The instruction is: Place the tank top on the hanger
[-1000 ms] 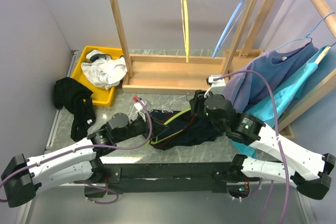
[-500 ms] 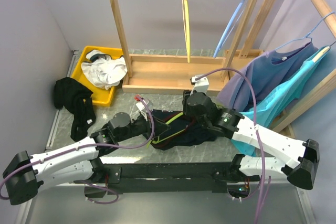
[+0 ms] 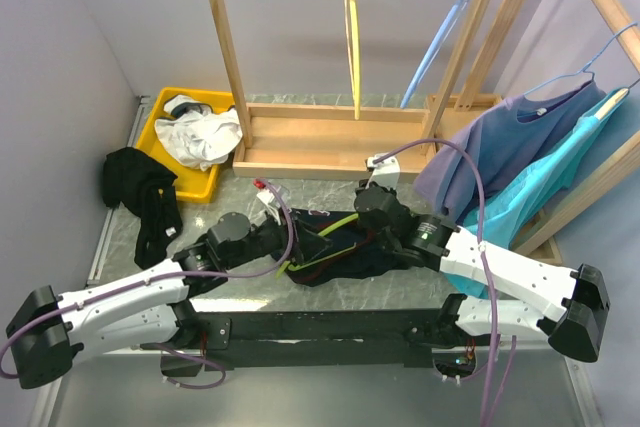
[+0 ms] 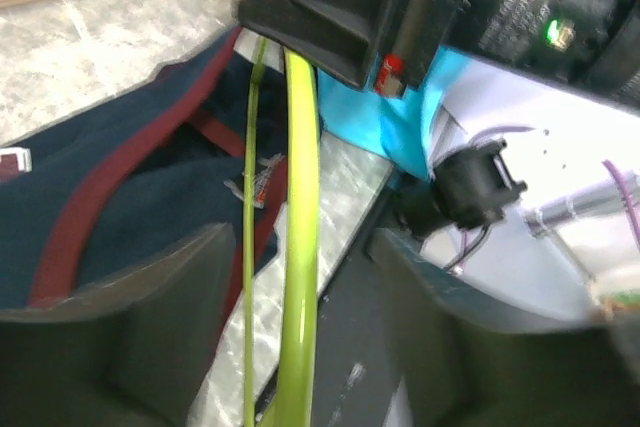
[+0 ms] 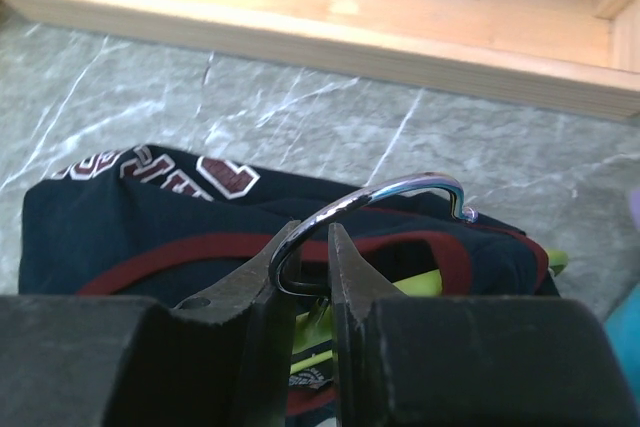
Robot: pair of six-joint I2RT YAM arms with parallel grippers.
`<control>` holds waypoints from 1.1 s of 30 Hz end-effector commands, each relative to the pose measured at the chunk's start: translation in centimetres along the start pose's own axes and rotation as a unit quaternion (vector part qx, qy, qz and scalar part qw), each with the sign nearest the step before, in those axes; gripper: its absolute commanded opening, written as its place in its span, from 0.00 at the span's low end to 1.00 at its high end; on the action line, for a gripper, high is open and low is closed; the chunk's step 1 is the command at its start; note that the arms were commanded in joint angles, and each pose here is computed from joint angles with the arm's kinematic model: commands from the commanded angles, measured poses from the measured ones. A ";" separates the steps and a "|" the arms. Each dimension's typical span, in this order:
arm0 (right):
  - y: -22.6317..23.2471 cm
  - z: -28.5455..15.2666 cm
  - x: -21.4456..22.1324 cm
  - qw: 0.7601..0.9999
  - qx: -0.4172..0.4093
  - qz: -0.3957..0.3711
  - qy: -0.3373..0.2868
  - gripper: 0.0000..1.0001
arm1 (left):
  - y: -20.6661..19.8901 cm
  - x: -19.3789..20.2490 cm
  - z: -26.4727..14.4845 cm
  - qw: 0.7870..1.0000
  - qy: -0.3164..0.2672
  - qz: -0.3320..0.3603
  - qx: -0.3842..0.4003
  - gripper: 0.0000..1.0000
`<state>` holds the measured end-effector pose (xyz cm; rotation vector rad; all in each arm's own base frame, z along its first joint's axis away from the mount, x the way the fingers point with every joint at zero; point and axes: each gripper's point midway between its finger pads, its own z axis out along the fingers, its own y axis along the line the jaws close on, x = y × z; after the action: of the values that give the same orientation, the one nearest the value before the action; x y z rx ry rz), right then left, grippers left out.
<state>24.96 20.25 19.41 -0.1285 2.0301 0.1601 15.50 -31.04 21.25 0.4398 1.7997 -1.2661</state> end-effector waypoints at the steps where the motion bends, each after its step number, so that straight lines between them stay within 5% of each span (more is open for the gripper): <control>1: -1.0 -0.3 -1.9 0.998 0.033 0.030 -0.050 0.00 | 0.3 -4.5 -0.9 0.993 -0.078 -0.062 -0.064 0.79; 3: -1.2 -0.3 -1.7 0.997 0.042 0.030 -0.055 0.00 | 2.4 -3.7 -2.1 0.986 -0.074 -0.087 -0.122 0.90; 5: -1.6 -0.1 -1.5 0.996 0.059 0.022 -0.060 0.00 | 4.6 -4.5 -3.9 0.966 -0.109 -0.129 -0.194 0.90; 8: -1.5 0.0 -1.2 0.995 0.074 0.004 -0.061 0.00 | 7.8 -3.2 -6.9 0.932 -0.112 -0.177 -0.296 0.85; 13: -0.6 -0.5 -1.3 0.992 0.094 -0.026 -0.074 0.00 | 10.3 0.9 -8.6 0.909 -0.047 -0.185 -0.370 0.62; 15: -0.3 -0.4 -1.1 0.991 0.102 -0.037 -0.073 0.00 | 10.4 2.7 -8.4 0.910 -0.012 -0.188 -0.370 0.51; 21: 0.0 -0.4 -1.0 0.990 0.107 -0.040 -0.077 0.00 | 10.5 6.8 -6.6 0.921 0.061 -0.188 -0.336 0.42; 33: -0.3 -0.7 -1.3 0.989 0.116 -0.035 -0.082 0.00 | 10.9 9.2 -4.9 0.923 0.099 -0.181 -0.325 0.51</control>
<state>24.39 19.88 17.94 -0.1517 1.9278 -0.1346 15.58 -22.01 7.49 -0.1918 2.4389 -0.6912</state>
